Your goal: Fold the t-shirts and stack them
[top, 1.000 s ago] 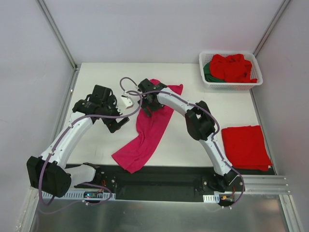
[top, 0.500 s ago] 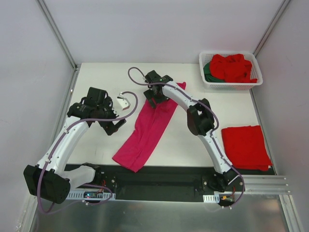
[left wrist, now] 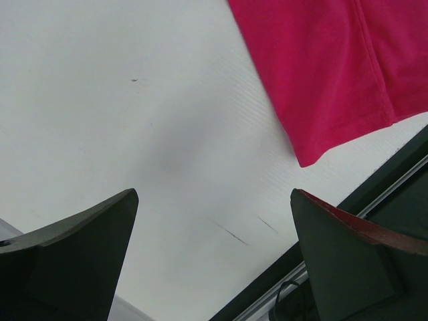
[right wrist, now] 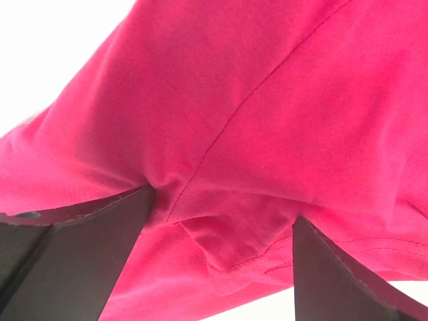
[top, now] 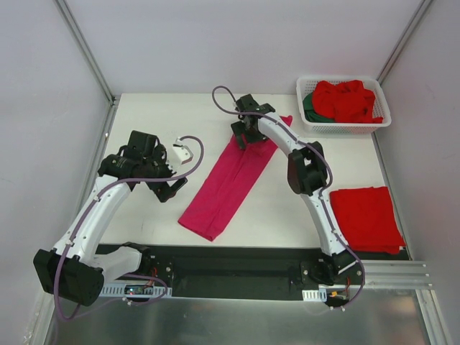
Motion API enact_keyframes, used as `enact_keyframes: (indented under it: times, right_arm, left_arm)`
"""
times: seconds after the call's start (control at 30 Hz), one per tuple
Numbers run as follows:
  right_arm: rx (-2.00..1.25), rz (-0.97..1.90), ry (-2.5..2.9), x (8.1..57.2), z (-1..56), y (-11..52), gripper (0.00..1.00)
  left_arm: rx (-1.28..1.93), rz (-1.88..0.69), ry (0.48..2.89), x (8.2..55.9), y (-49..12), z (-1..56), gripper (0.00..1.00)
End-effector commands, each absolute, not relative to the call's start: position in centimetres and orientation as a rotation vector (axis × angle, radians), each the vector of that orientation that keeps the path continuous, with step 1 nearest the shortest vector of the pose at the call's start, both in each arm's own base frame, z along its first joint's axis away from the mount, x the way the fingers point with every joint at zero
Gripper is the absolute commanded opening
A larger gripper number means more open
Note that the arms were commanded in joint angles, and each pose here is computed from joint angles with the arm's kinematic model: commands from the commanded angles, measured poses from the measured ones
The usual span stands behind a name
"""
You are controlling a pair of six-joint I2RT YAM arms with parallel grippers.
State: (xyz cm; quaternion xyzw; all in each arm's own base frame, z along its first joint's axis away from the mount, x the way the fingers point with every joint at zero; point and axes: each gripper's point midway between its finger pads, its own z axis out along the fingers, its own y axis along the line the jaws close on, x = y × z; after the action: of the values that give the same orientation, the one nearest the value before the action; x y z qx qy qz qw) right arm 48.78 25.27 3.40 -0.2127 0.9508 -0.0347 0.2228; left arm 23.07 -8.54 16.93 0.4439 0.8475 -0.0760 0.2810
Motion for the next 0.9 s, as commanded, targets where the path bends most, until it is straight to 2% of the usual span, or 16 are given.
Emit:
enact_keyframes:
  times: [0.0, 0.03, 0.07, 0.2, 0.3, 0.47, 0.7, 0.87]
  right_arm:
    - [-0.532, 0.024, 2.546, 47.8, 9.0, 26.9, 0.89]
    - [-0.558, 0.045, 2.578, 46.0, 8.4, 27.2, 0.89]
    - [-0.583, 0.102, 2.490, 44.7, 12.3, 28.9, 0.89]
    - [-0.729, 0.242, 2.423, 38.4, 15.9, 32.6, 0.90]
    - [-0.827, 0.418, 2.465, 32.7, 15.4, 35.0, 0.90]
    - [-0.957, 0.467, 2.554, 25.4, 11.9, 36.5, 0.90]
    - [-1.084, 0.473, 2.635, 20.1, 6.9, 37.7, 0.90]
    - [-1.124, 0.481, 2.595, 20.3, 5.7, 38.8, 0.90]
  left_arm:
    - [1.155, -0.221, 2.277, 22.5, -8.5, 17.5, 0.99]
    - [1.156, -0.226, 2.276, 22.5, -8.6, 17.5, 0.99]
    - [1.155, -0.230, 2.274, 22.5, -8.6, 17.6, 0.99]
    - [1.161, -0.239, 2.287, 22.5, -8.7, 17.1, 0.99]
    - [1.166, -0.237, 2.285, 22.5, -8.7, 16.9, 0.99]
    - [1.165, -0.199, 2.289, 22.4, -8.1, 16.5, 0.99]
    - [1.101, -0.157, 2.274, 22.4, -7.0, 17.3, 0.99]
    - [0.995, -0.071, 2.280, 23.1, -4.5, 18.3, 0.99]
